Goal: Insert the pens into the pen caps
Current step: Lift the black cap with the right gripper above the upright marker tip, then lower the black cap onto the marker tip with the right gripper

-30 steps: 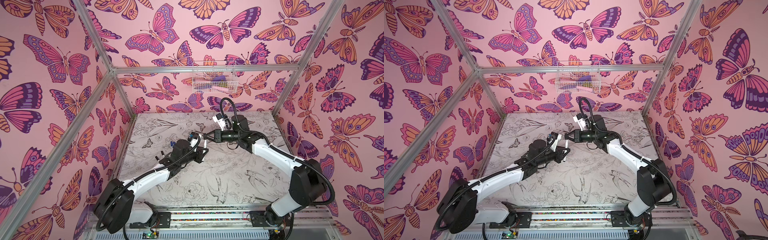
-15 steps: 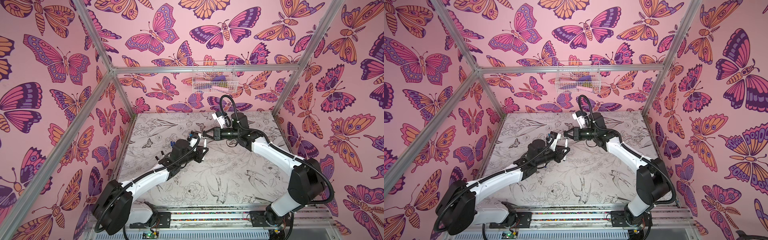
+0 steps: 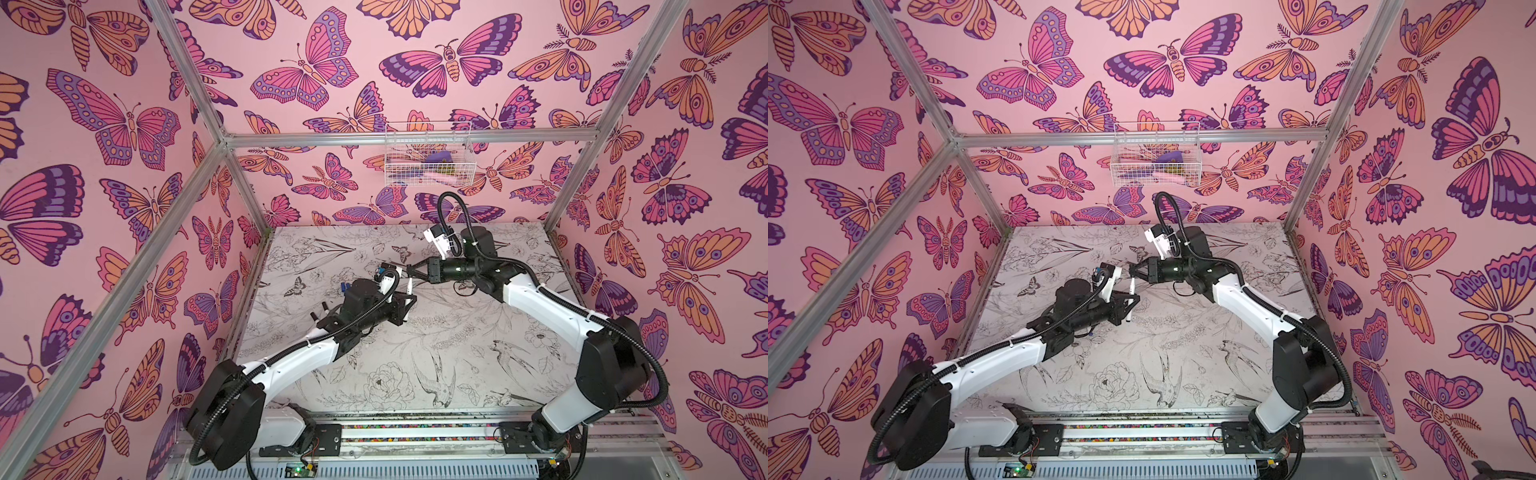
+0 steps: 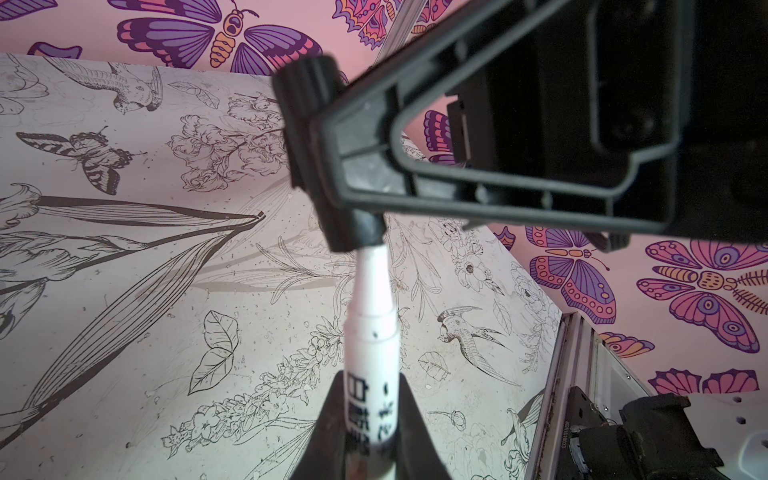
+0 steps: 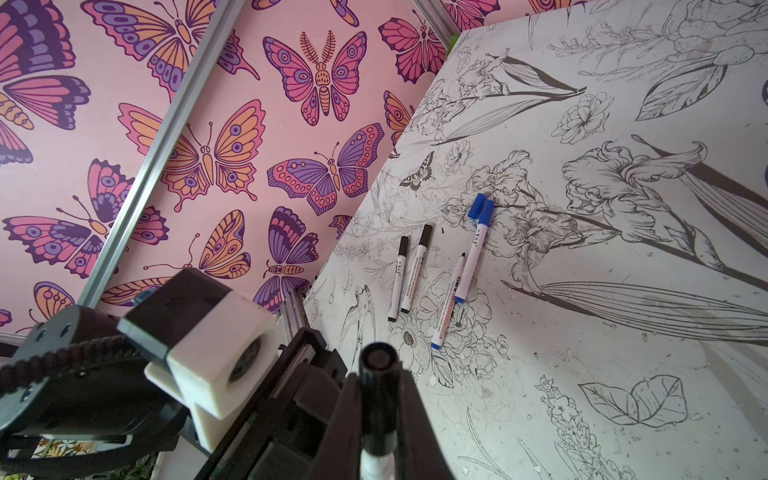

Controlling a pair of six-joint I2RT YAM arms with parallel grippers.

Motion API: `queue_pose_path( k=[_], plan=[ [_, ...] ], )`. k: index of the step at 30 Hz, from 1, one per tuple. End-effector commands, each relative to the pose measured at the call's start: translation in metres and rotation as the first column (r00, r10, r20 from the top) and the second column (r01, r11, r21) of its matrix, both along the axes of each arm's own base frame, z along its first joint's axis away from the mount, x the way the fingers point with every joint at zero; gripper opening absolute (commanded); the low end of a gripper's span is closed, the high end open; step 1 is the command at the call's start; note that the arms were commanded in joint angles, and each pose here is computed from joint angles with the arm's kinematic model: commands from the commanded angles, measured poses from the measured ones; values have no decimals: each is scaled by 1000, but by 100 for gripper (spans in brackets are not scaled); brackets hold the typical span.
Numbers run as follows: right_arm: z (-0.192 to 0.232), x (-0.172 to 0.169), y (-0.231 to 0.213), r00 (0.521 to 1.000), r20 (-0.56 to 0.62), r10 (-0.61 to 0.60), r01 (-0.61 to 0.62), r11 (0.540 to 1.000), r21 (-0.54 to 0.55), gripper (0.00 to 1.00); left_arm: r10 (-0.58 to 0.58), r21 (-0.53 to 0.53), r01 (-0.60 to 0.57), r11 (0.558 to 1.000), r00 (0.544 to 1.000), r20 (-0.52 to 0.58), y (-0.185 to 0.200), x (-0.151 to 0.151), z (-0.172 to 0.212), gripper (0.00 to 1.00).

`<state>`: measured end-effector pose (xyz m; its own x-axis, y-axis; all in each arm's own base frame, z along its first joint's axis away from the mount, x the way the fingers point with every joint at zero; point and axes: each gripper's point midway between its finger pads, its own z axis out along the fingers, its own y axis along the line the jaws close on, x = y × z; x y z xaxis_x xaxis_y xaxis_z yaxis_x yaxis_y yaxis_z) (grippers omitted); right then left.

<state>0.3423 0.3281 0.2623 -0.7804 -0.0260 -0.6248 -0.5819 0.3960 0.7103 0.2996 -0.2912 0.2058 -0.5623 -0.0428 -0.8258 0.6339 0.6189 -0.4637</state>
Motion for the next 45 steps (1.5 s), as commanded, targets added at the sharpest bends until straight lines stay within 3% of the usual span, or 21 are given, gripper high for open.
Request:
queue_pose_path(
  k=[1,13,45],
  plan=[
    [11,-2,-3,999,39,0,0,1000,2,0,1,-22,-1,1000,999,34,0,-1,11,0],
    [42,-1,-11,998,68,-16,11,997,72,0,-1,-25,1,1000,1000,13,-1,-2,6,0],
    [6,-4,0,1000,12,16,-16,1000,23,0,4,-22,-4,1000,1000,28,1,-2,9,0]
  ],
)
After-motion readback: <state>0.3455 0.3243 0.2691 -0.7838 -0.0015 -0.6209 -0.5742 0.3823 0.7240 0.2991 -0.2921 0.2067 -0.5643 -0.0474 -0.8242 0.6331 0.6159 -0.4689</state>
